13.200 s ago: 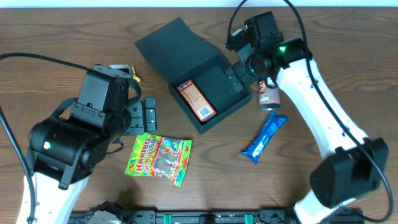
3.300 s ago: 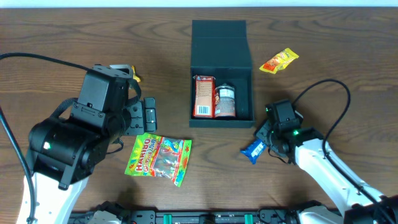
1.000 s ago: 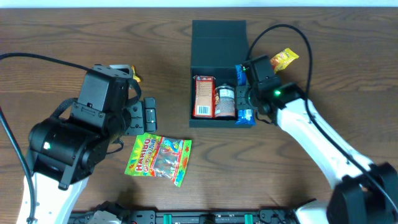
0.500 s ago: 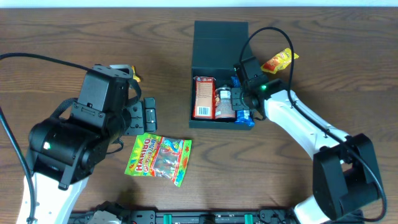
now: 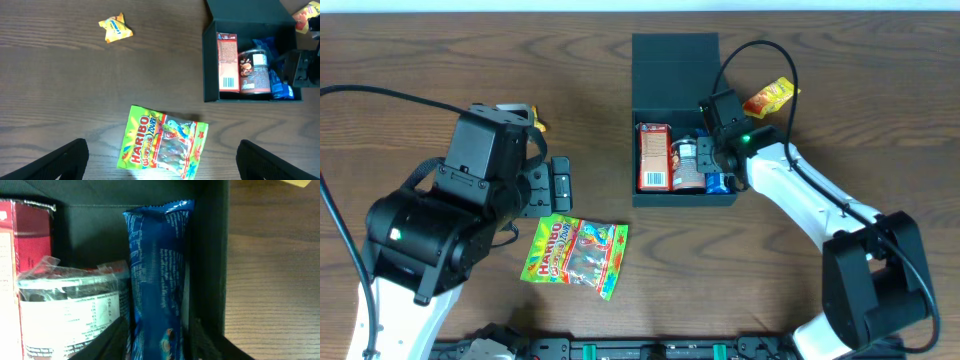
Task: Pack container
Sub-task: 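Lower the blue packet into the black box beside the can, then move the right gripper toward the yellow candy wrapper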
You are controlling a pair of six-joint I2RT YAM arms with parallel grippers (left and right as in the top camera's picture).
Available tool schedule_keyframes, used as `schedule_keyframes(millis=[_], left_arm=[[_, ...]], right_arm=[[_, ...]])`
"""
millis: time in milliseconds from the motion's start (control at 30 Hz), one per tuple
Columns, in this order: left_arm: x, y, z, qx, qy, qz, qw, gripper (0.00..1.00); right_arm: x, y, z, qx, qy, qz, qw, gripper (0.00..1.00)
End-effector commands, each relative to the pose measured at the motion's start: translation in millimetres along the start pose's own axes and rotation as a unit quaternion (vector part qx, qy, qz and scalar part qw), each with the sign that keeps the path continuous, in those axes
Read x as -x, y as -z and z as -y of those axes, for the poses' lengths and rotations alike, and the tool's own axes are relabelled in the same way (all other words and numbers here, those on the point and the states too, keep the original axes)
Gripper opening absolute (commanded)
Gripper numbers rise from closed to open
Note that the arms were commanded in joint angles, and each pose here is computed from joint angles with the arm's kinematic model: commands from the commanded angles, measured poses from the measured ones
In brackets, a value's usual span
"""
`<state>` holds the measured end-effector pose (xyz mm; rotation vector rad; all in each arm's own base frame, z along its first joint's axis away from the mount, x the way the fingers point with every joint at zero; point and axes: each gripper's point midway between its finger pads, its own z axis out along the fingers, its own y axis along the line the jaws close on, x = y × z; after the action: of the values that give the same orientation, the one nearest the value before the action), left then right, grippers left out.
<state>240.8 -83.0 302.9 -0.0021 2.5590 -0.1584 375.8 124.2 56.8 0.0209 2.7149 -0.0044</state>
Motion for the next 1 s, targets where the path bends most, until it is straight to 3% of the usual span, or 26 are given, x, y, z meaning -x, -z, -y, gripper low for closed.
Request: schedule_keyframes(millis=[0,167,267,333,500,767,967], left_arm=[[3,3,0,-0.001,-0.007,0.005,1.000,0.95],[3,3,0,-0.001,-0.007,0.005,1.000,0.95],[3,3,0,0.000,-0.007,0.005,1.000,0.95],[3,3,0,-0.001,-0.007,0.005,1.000,0.95],[3,3,0,-0.001,-0.007,0.005,1.000,0.95],[3,3,0,0.000,-0.007,0.005,1.000,0.95],[3,3,0,-0.001,-0.007,0.005,1.000,0.95]], right_arm=[[9,1,5,-0.013,-0.009,0.013,1.000,0.49],[27,21,2,-0.002,-0.008,0.041,0.999,0.47],[38,38,1,0.005,-0.007,0.061,0.998,0.36],[39,48,0,0.009,-0.006,0.060,0.998,0.21],[7,50,4,0.012,-0.016,-0.004,1.000,0.02],[-45,15,9,0.008,-0.029,-0.060,0.998,0.02],[-56,2,11,0.009,-0.032,-0.057,0.998,0.04]])
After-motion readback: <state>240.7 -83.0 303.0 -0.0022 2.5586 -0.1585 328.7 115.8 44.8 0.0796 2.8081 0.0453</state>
